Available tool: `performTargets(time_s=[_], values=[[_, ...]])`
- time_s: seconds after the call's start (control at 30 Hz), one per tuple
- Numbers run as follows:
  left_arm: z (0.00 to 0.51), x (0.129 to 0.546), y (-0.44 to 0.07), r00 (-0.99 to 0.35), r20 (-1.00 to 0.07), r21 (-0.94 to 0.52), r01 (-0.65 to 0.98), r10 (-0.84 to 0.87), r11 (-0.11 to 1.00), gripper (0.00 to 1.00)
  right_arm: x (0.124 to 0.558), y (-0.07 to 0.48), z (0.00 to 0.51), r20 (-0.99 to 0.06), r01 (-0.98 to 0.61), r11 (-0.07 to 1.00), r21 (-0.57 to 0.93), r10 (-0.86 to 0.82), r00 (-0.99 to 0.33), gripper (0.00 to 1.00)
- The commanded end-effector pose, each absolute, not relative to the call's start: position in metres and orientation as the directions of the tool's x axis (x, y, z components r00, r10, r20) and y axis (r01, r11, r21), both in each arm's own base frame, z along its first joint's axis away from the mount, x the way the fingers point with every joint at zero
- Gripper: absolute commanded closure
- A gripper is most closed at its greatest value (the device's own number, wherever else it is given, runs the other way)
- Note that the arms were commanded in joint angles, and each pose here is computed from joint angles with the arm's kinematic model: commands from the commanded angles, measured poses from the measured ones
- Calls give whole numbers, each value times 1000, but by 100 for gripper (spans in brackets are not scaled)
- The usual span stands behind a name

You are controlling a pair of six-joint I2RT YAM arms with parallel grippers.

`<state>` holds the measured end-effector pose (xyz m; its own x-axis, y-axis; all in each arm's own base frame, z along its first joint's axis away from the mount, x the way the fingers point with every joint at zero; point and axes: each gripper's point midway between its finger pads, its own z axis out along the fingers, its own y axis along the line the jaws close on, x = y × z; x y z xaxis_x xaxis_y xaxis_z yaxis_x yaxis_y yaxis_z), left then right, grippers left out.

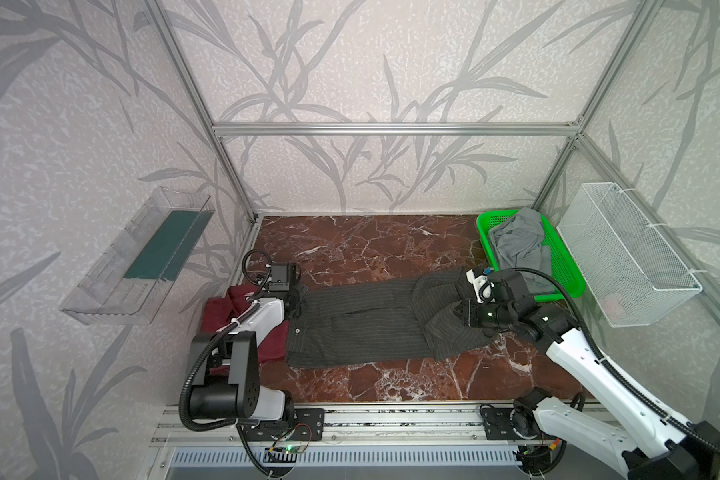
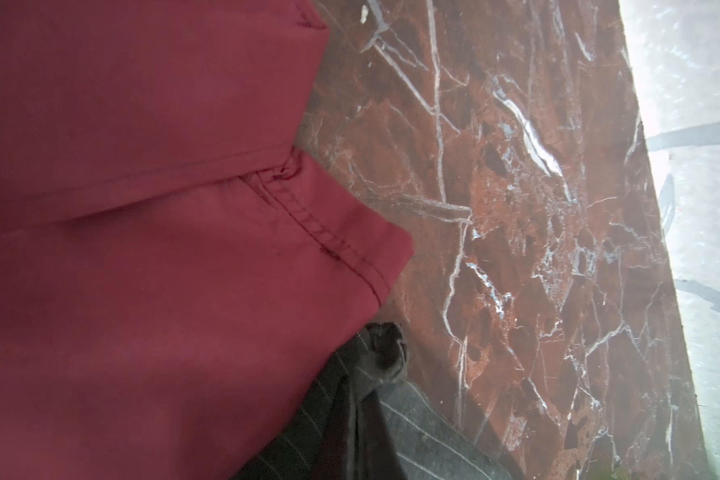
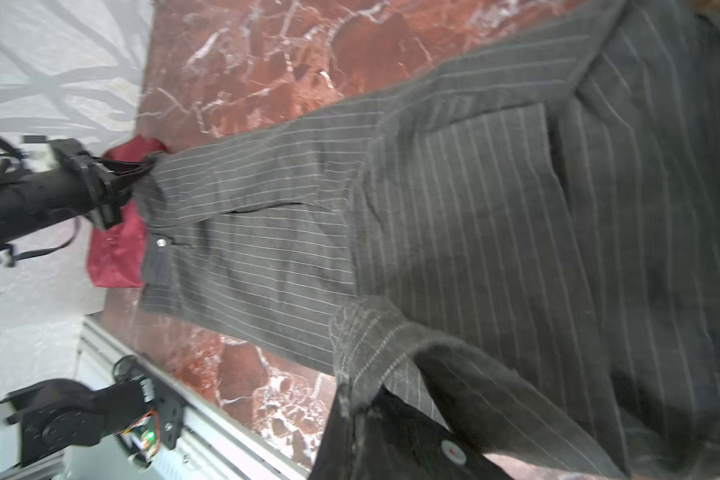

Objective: Fold and stack the long sleeve shirts
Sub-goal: 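Drag the held sleeve toward the shirt's middle with the right gripper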

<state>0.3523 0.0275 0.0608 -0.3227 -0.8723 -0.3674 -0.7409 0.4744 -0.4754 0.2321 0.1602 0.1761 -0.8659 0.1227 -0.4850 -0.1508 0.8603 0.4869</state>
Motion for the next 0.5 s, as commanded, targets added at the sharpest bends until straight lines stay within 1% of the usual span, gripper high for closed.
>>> performTargets(time_s=[0.0,0.07,0.17,0.27,0.33,0.47], values=[[62,347,33,-323,-394,-449,-749,-860,487,100,235,151,199,-567,-156,865,477,168,-806,100],[65,350,31,-329,-395,-453,-743,-858,493,100,237,154,218,-604,-208,855,475,145,-784,100],[73,353,31,-335,-399,-450,-740,-854,500,100,242,169,236,-598,-272,838,474,79,-798,100],[87,354,38,-321,-431,-438,-743,-844,506,100,248,191,251,-614,-341,803,488,38,-789,100],[96,354,43,-301,-455,-439,-743,-838,506,92,248,213,255,-622,-405,788,464,-37,-783,100],[116,352,52,-269,-498,-450,-732,-824,511,83,243,263,261,-635,-526,737,424,-172,-753,100]])
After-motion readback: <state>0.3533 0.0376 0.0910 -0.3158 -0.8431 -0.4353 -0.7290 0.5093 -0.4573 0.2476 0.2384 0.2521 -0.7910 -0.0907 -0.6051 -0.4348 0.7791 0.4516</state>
